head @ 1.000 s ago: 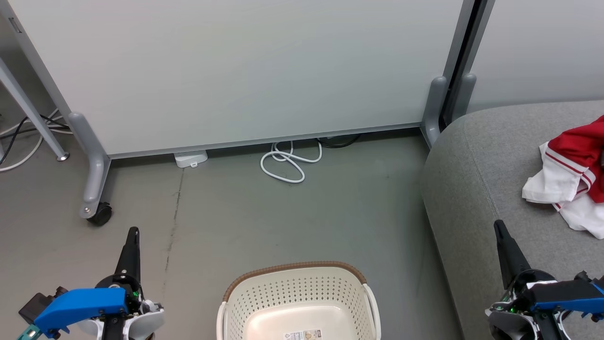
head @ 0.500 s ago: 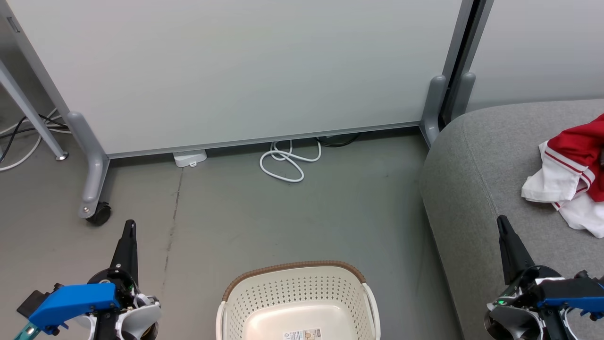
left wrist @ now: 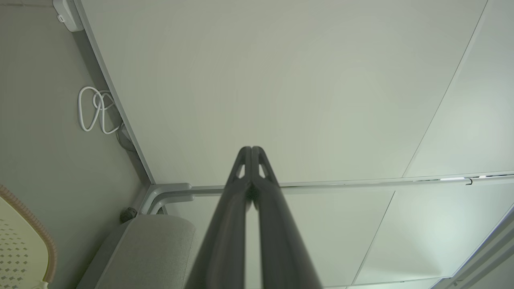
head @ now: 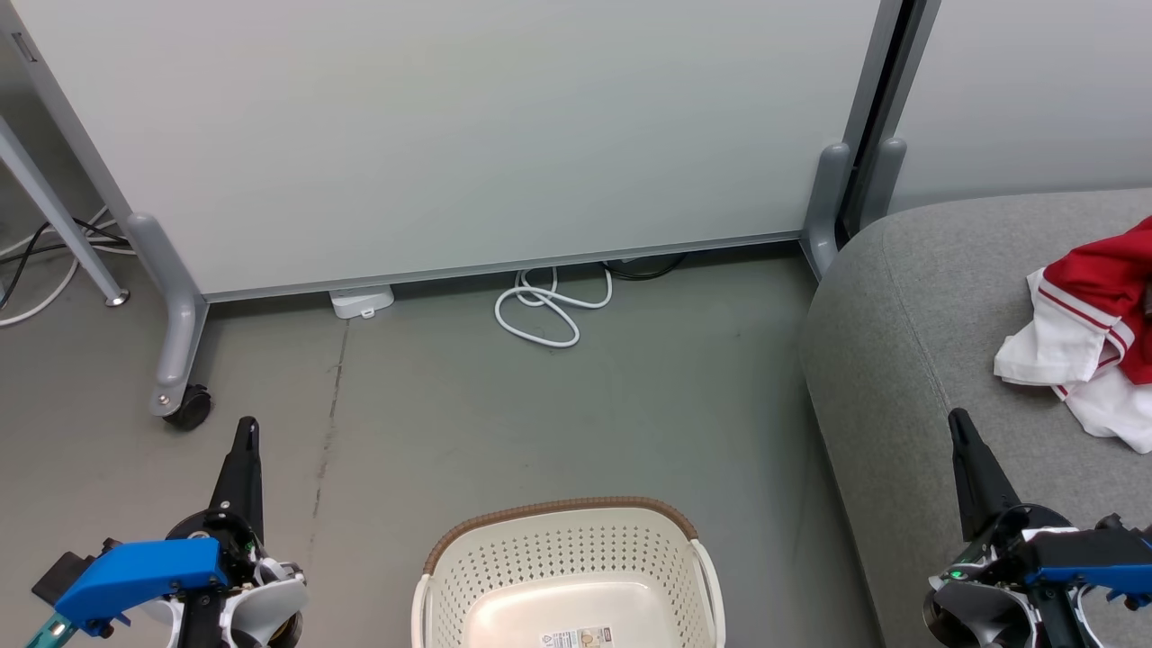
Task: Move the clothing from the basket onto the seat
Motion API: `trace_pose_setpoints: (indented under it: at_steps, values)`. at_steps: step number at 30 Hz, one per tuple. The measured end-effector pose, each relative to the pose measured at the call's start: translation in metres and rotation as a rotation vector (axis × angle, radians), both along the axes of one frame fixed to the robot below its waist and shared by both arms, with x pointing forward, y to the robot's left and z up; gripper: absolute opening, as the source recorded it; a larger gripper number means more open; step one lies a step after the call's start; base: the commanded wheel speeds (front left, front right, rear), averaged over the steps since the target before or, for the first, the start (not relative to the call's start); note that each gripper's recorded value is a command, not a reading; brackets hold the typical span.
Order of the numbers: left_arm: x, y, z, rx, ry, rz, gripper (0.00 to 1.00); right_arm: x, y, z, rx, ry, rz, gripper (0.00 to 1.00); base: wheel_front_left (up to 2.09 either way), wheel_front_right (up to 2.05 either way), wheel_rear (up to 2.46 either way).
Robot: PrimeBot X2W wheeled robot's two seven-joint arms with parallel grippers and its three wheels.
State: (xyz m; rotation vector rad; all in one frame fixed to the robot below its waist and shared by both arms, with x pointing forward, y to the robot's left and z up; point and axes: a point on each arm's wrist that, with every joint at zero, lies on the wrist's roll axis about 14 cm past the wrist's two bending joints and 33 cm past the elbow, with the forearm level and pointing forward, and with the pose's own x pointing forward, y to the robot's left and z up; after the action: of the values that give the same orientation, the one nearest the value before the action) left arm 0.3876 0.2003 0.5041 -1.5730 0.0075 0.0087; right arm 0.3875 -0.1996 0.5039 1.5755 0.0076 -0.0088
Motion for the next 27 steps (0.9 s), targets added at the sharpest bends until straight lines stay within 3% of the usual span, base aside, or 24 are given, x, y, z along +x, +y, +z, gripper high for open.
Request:
trace_pose_setpoints:
  at_steps: [27]
  values:
    - [0.0000,0.0000,0.0000,0.000,0.000,0.000,0.00,0.0000,0.0000,0.0000,0.000,0.000,0.000,0.00,0.00,0.00,0.00]
